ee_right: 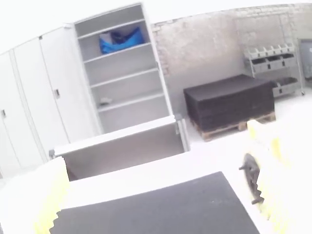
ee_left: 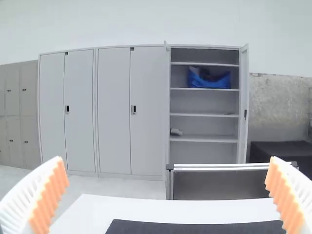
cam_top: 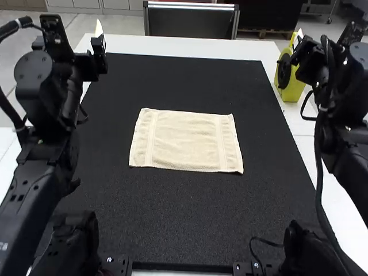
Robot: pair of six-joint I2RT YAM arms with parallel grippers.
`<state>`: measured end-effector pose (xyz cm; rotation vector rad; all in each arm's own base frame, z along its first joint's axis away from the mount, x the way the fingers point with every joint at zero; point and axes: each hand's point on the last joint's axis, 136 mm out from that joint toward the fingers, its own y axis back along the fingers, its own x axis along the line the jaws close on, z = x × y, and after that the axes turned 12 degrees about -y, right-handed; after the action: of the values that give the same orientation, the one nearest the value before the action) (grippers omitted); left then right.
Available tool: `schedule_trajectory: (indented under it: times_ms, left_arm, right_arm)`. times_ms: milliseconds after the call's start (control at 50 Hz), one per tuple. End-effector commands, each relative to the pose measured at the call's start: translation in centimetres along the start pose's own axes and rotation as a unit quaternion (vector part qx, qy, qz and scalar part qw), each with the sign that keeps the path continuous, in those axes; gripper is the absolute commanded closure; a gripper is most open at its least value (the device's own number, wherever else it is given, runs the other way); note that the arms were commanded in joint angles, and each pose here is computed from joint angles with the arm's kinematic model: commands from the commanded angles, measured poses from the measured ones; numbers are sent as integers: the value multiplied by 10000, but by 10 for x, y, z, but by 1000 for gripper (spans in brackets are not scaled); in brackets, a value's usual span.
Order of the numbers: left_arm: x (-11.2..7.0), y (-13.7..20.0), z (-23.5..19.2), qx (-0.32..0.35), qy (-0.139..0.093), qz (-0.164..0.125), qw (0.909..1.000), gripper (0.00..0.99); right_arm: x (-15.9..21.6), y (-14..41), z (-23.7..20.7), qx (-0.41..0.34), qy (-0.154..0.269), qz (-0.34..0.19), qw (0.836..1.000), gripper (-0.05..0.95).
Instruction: Fold the towel.
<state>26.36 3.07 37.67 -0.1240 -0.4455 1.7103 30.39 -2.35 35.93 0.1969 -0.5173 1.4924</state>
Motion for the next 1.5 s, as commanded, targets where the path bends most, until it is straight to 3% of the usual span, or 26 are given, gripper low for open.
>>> schedule_trajectory:
  times_ms: [0, 160, 460, 700, 820, 920, 1060, 1240, 1400, 1480]
  left_arm:
    - [8, -21, 18, -21, 328, 195, 9993, 36]
    - [11, -55, 17, 339, 462, 370, 9977, 36]
    - [-26, -87, 1, 941, 672, 157, 9932, 36]
    - [-22, -94, -34, 1495, 471, 388, 9869, 41]
    - [-28, -97, -55, 1799, 379, 340, 9824, 41]
    - [-34, -100, -65, 1929, 351, 262, 9802, 41]
    - [-46, -103, -69, 1977, 423, 137, 9793, 41]
    - [-49, -98, -88, 2218, 517, 139, 9736, 39]
    - [-45, -98, -95, 2196, 524, 205, 9740, 39]
    - [-44, -101, -98, 2202, 414, 212, 9743, 39]
  right_arm:
    - [10, -12, 23, -234, -169, -51, 9996, 0]
    - [11, -25, 15, -77, -181, -151, 9997, 2]
    - [23, -62, -23, 656, -162, -149, 9976, -2]
    - [38, -80, -49, 1205, -134, -93, 9926, -3]
    - [48, -80, -51, 1287, -101, 7, 9916, 2]
    - [72, -76, -56, 1656, -312, 732, 9830, 7]
    - [68, -81, -51, 1622, -744, 590, 9822, 10]
    - [56, -91, -67, 1761, -666, 420, 9812, 11]
    - [42, -99, -106, 2315, -584, 187, 9709, 10]
    - [40, -101, -117, 2457, -573, 150, 9675, 10]
